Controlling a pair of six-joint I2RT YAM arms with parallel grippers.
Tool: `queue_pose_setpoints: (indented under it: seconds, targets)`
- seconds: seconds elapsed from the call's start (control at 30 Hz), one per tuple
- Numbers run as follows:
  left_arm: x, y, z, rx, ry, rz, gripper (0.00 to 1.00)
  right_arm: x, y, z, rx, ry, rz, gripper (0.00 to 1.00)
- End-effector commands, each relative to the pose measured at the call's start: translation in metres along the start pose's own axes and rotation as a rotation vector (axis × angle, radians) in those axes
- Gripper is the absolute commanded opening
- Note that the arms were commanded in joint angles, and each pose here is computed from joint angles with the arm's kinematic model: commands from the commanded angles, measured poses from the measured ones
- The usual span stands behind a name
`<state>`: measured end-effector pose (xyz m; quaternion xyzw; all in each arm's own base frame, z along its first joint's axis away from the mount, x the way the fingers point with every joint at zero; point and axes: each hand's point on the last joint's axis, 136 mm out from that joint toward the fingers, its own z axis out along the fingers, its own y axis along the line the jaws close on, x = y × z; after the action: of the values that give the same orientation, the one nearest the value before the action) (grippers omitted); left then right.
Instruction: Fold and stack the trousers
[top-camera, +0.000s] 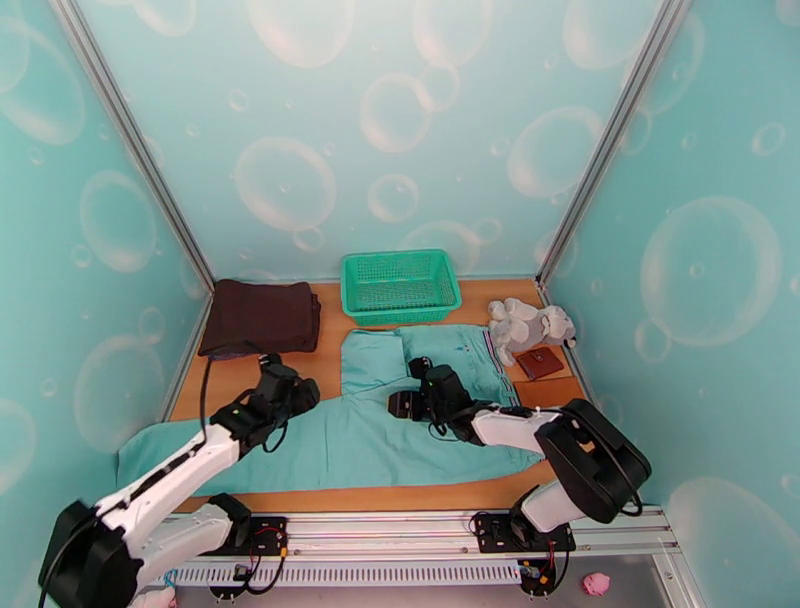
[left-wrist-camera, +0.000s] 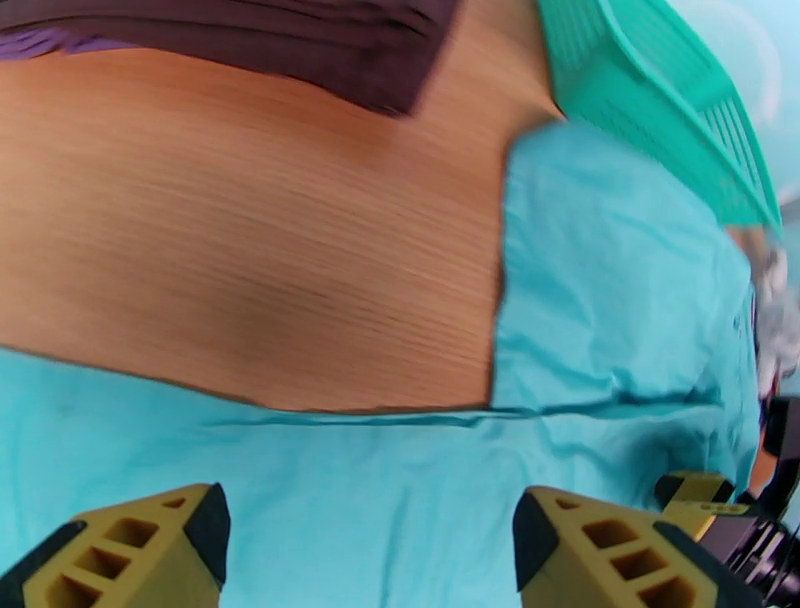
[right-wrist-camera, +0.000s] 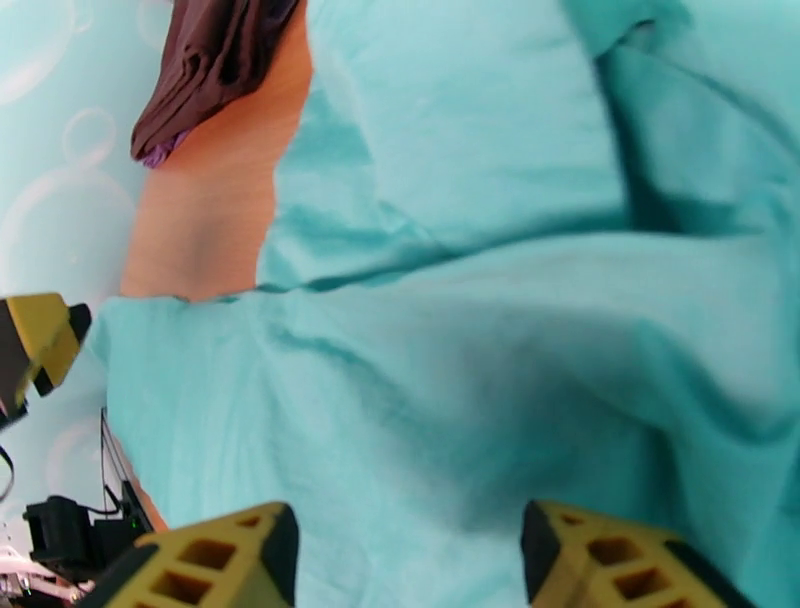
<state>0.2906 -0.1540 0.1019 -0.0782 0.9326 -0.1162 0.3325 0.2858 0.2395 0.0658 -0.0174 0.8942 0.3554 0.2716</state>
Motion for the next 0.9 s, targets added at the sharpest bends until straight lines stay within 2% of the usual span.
queue_pose_setpoints:
  seconds: [0.0,0.07,0.27,0.3,0.37,0.43,0.53,0.73,0.8,0.87]
  targets:
    - [-0.046,-0.055,0.015,0.123,-0.125,0.118,0.80,-0.020,-0.029,-0.023,0.100,-0.105,0.127,0.64]
    - [-0.056,-0.060,0.035,0.118,-0.126,0.146,0.79,-0.037,-0.043,-0.037,0.113,-0.164,0.169,0.65]
    - [-0.083,-0.103,0.075,0.271,-0.108,0.199,0.71,-0.083,-0.075,-0.057,0.216,-0.202,0.153,0.65]
    - [-0.082,-0.108,0.083,0.255,-0.091,0.214,0.70,-0.090,-0.077,-0.057,0.207,-0.216,0.153,0.66]
    - [-0.080,-0.094,0.106,0.133,-0.038,0.174,0.70,-0.101,-0.084,-0.056,0.196,-0.230,0.162,0.65]
    - [-0.071,-0.068,0.126,0.044,0.017,0.121,0.70,-0.109,-0.093,-0.053,0.198,-0.235,0.170,0.65]
    - [-0.048,-0.049,0.137,0.045,0.070,0.080,0.68,-0.113,-0.105,-0.045,0.219,-0.222,0.174,0.65]
    - [-0.004,-0.049,0.140,0.084,0.162,0.093,0.67,-0.095,-0.121,-0.022,0.220,-0.162,0.210,0.64]
    - [0.004,-0.050,0.144,0.091,0.185,0.101,0.64,-0.089,-0.126,-0.018,0.218,-0.150,0.228,0.64]
    - [0.011,-0.056,0.144,0.113,0.204,0.113,0.56,-0.087,-0.127,-0.016,0.208,-0.149,0.231,0.64]
